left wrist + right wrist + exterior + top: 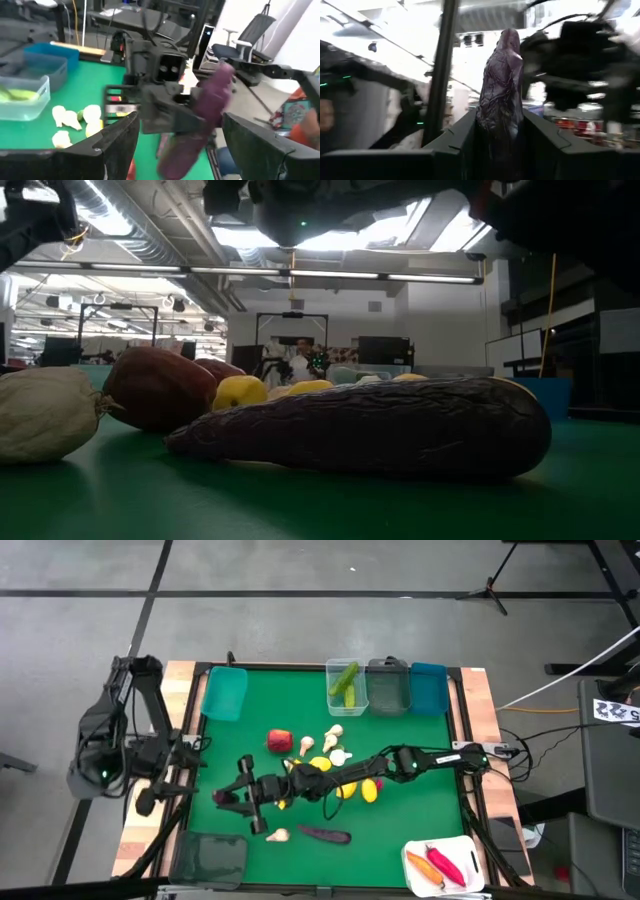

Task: Sort produce into baskets
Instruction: Put the violet eggplant into the bottom black transparent bin

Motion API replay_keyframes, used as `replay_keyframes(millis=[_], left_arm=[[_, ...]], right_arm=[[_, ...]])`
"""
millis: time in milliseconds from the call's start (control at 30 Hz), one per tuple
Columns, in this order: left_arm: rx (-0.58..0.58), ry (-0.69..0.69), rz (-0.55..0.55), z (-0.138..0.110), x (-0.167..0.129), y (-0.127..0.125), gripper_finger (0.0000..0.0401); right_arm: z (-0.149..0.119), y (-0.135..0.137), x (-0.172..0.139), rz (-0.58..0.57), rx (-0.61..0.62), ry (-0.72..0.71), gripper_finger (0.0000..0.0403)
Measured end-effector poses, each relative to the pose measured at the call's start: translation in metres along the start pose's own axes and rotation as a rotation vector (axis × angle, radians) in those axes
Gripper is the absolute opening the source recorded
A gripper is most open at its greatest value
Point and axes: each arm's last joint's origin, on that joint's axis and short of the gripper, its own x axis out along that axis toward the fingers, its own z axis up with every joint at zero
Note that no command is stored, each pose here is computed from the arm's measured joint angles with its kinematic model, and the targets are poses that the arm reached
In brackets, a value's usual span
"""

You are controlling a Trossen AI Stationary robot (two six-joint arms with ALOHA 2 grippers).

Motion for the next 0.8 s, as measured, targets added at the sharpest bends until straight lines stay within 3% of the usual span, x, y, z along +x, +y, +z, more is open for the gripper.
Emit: replay_keyframes(millis=[300, 800], left_arm=[[0.149, -0.070, 0.162, -0.016, 0.020, -0.023, 0.0278], [0.112, -0.017, 0.247, -0.020, 0.044, -0.025, 0.0265]], right_arm=[[-0.007, -0.015, -0.001, -0.039, 0.023, 0.083, 0.0135], [-0.006, -0.014, -0.001, -0.032, 0.021, 0.079, 0.0135]])
